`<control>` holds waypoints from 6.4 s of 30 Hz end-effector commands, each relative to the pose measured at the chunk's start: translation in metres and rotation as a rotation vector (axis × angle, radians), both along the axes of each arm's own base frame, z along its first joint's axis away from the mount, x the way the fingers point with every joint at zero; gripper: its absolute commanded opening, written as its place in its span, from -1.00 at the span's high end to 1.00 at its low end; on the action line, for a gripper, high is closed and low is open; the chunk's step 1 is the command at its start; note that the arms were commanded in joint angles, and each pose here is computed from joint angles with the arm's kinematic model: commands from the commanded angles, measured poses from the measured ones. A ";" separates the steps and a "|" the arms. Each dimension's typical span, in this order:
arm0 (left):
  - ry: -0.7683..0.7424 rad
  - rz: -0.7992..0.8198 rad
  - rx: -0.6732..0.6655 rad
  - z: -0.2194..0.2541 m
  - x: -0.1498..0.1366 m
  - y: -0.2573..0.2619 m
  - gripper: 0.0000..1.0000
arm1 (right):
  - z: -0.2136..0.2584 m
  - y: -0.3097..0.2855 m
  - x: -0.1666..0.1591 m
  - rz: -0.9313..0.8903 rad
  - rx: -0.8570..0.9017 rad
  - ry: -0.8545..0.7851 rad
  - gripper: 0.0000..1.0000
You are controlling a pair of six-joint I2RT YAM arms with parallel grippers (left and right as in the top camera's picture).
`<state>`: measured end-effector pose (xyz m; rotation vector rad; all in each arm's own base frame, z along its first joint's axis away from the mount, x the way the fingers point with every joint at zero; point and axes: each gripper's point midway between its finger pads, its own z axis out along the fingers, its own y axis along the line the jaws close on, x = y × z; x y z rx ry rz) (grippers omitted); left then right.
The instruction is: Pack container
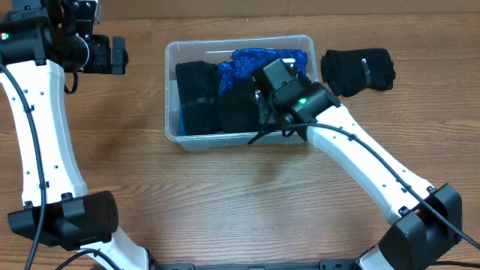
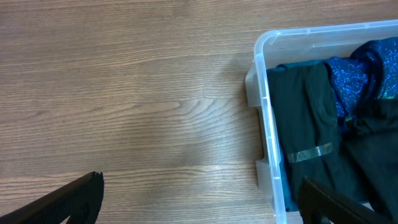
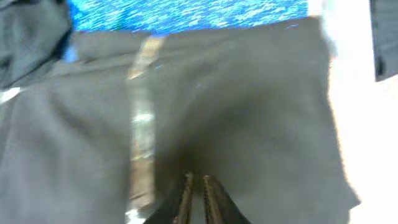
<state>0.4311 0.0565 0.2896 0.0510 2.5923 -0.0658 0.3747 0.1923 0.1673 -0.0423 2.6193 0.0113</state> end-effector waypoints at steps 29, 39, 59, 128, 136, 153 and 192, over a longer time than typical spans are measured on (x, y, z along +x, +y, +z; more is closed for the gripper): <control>-0.001 0.011 -0.007 -0.001 0.003 0.000 -1.00 | -0.034 -0.037 0.037 -0.050 -0.064 0.097 0.38; -0.001 0.011 -0.007 -0.001 0.003 0.000 -1.00 | 0.073 -0.057 0.083 -0.136 0.042 -0.111 -1.00; -0.001 0.011 -0.007 -0.001 0.003 0.000 -1.00 | -0.036 -0.283 0.201 -0.368 0.493 -0.146 -0.89; -0.001 0.011 -0.007 -0.001 0.003 0.000 -1.00 | 0.212 -0.184 0.101 0.168 0.556 -0.270 0.92; -0.001 0.011 -0.007 -0.001 0.003 0.000 -1.00 | 0.236 -0.057 0.065 0.471 0.583 -0.254 0.92; -0.001 0.011 -0.007 -0.001 0.003 0.000 -1.00 | 0.235 0.128 -0.044 1.121 0.519 -0.248 0.92; -0.001 0.011 -0.007 -0.001 0.003 0.000 -1.00 | 0.089 0.205 0.031 1.353 0.318 -0.243 0.92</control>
